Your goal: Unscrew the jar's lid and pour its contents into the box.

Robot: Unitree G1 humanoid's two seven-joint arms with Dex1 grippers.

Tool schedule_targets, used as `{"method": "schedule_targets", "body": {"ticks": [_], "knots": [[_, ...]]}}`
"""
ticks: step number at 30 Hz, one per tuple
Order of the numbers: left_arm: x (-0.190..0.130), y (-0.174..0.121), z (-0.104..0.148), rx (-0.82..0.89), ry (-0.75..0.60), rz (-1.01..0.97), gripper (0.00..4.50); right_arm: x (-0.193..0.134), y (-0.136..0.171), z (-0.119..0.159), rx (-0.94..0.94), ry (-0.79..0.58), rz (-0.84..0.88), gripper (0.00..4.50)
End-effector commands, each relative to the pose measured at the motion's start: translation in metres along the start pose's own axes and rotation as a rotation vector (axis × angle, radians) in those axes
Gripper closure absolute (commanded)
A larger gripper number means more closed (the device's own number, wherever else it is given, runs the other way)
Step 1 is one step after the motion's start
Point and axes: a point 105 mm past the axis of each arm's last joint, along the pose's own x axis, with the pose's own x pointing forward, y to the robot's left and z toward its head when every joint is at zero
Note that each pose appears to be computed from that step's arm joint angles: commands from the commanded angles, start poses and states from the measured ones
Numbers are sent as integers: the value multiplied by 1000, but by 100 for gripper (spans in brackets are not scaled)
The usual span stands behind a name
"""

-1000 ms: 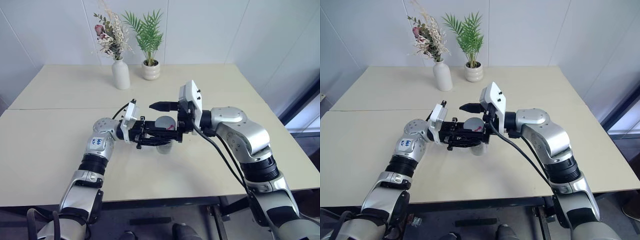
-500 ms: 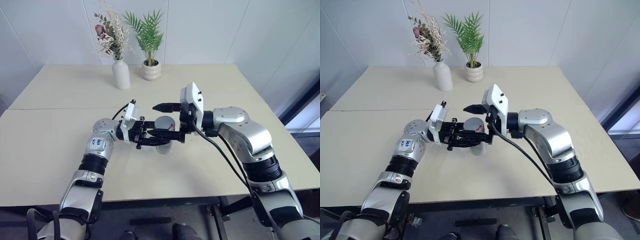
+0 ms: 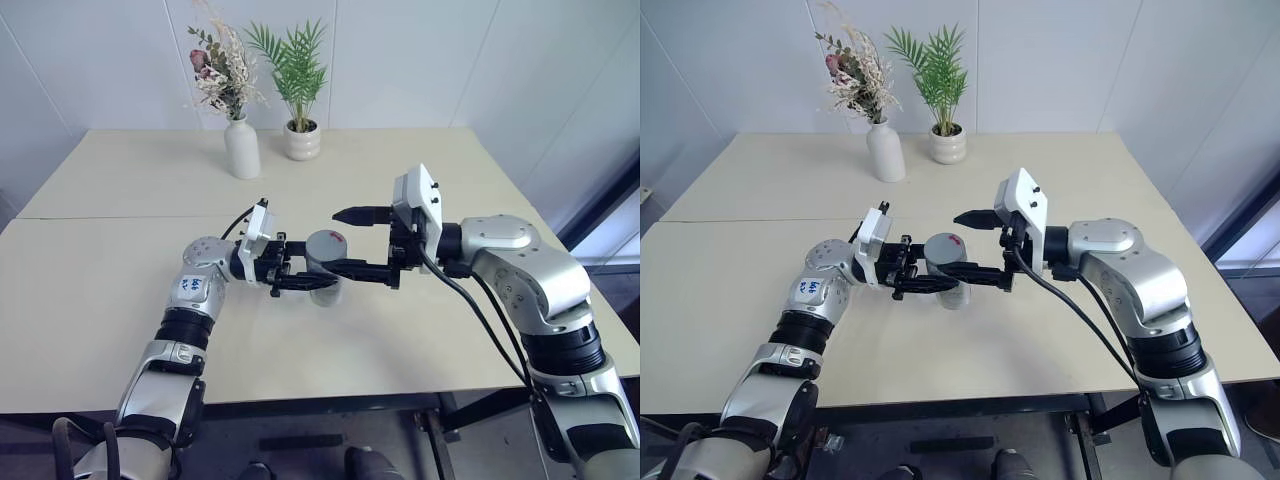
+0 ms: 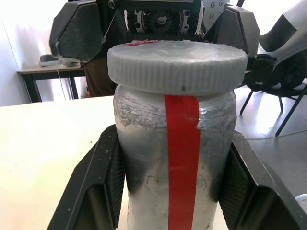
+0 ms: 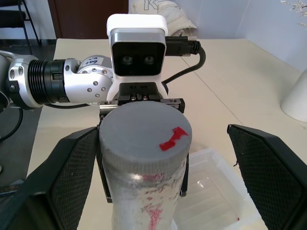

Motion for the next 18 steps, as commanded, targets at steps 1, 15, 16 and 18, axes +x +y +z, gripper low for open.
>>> {"method": "schedule_targets", "body": {"ticks": [1, 15, 16, 18], "knots": [[0, 0, 9, 51, 0, -12, 236, -14, 0, 14, -43, -21, -42, 5], [3, 4, 8, 42, 4, -15, 236, -2, 14, 29, -38, -79, -10, 5], [3, 4, 7, 42, 5, -19, 236, 2, 12, 29, -36, -79, -13, 5], [6, 6, 8, 44, 3, -25, 236, 10, 11, 26, -33, -82, -8, 5]]}}
